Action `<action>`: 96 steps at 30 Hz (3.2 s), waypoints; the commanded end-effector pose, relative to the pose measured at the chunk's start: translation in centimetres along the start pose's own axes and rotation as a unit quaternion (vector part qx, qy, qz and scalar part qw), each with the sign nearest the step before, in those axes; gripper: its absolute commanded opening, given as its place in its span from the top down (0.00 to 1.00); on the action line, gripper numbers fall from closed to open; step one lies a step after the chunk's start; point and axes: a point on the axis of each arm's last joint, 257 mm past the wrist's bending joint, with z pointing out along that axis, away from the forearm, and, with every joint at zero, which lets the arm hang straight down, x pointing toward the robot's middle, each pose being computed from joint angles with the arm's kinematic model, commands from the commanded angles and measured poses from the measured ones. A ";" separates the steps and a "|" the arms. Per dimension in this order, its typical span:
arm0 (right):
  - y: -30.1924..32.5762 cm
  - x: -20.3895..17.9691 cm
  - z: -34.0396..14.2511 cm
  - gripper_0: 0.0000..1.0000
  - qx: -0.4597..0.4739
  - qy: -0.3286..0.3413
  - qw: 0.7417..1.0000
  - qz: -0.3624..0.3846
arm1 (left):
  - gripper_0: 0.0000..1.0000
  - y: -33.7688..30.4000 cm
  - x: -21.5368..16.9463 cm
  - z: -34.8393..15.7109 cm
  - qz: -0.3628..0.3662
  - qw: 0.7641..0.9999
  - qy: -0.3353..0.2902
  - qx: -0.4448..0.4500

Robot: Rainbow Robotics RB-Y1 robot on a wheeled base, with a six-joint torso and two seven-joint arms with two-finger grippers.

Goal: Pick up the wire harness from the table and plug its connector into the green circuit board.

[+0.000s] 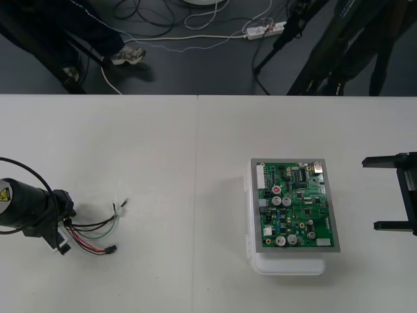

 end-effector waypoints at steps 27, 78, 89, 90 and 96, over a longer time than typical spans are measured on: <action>0.7 -1.6 0.3 0.00 -0.010 -0.037 0.999 0.019 | 1.00 7.6 -5.5 -11.6 -0.131 0.970 -0.182 -0.096; 0.2 -2.3 0.2 0.00 0.002 -0.064 0.997 0.050 | 1.00 23.1 -26.5 -26.8 -0.385 0.717 -0.562 -0.150; 0.2 -2.3 0.2 0.00 0.001 -0.064 0.997 0.050 | 1.00 22.4 -31.0 -29.2 -0.385 0.662 -0.638 -0.081; 0.2 -2.3 0.2 0.00 0.002 -0.064 0.997 0.050 | 1.00 22.4 -31.4 -29.4 -0.383 0.658 -0.644 -0.075; 0.2 -2.3 0.2 0.00 0.001 -0.064 0.997 0.050 | 1.00 22.3 -33.0 -30.5 -0.369 0.642 -0.670 -0.049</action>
